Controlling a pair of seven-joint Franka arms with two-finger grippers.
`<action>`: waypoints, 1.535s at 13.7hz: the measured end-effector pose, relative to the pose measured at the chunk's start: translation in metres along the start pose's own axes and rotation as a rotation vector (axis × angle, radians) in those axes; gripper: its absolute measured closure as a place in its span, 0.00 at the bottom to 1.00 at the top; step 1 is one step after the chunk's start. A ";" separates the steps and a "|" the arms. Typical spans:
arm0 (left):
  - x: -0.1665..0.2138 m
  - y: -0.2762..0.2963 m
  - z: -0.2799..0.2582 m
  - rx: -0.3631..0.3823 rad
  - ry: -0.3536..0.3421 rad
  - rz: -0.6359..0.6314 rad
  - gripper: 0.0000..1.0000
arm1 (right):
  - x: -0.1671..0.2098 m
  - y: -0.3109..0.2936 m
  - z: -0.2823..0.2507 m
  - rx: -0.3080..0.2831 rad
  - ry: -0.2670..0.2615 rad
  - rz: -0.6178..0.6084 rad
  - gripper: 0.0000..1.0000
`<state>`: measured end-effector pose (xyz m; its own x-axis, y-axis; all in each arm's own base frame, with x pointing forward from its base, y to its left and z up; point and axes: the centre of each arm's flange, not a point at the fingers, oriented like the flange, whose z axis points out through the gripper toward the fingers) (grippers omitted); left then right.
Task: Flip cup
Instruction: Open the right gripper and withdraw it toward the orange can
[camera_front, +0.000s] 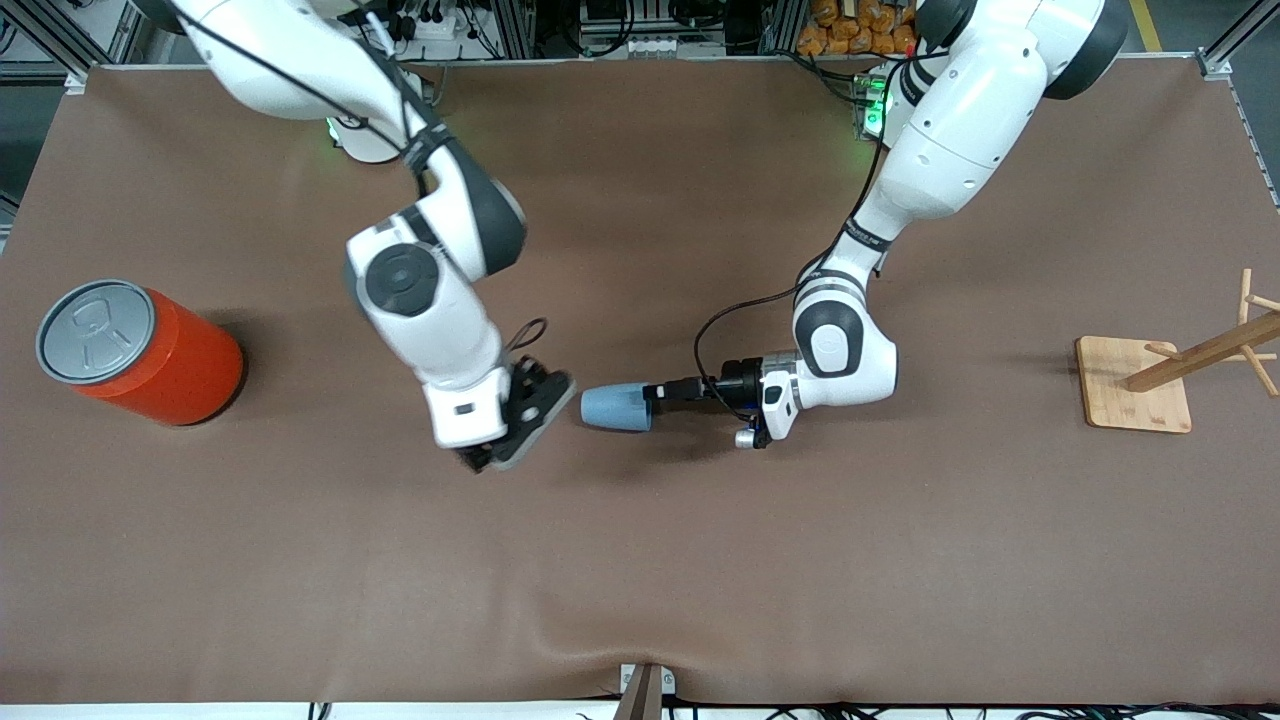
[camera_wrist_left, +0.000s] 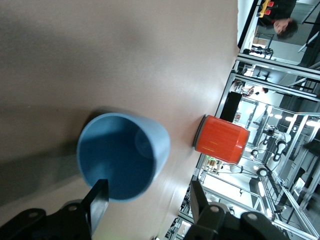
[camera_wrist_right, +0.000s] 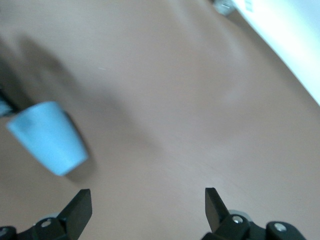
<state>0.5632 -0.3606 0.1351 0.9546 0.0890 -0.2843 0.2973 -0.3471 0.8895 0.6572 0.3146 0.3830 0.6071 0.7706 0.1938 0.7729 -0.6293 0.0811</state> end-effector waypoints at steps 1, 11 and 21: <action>0.000 0.000 0.003 0.002 0.004 0.000 0.26 | -0.011 0.023 -0.004 -0.010 0.001 0.034 0.00; 0.007 0.007 0.020 -0.011 0.025 0.027 0.41 | -0.089 0.123 -0.089 -0.008 -0.050 0.238 0.00; 0.023 0.036 0.015 -0.055 0.059 0.069 0.95 | -0.192 0.139 -0.241 0.079 -0.182 0.442 0.00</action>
<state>0.5954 -0.3846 0.1549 0.9718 0.1222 -0.2019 0.2302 -0.3024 0.9250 0.6034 0.0552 0.5931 0.8974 0.4408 0.0181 0.4412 -0.8962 -0.0463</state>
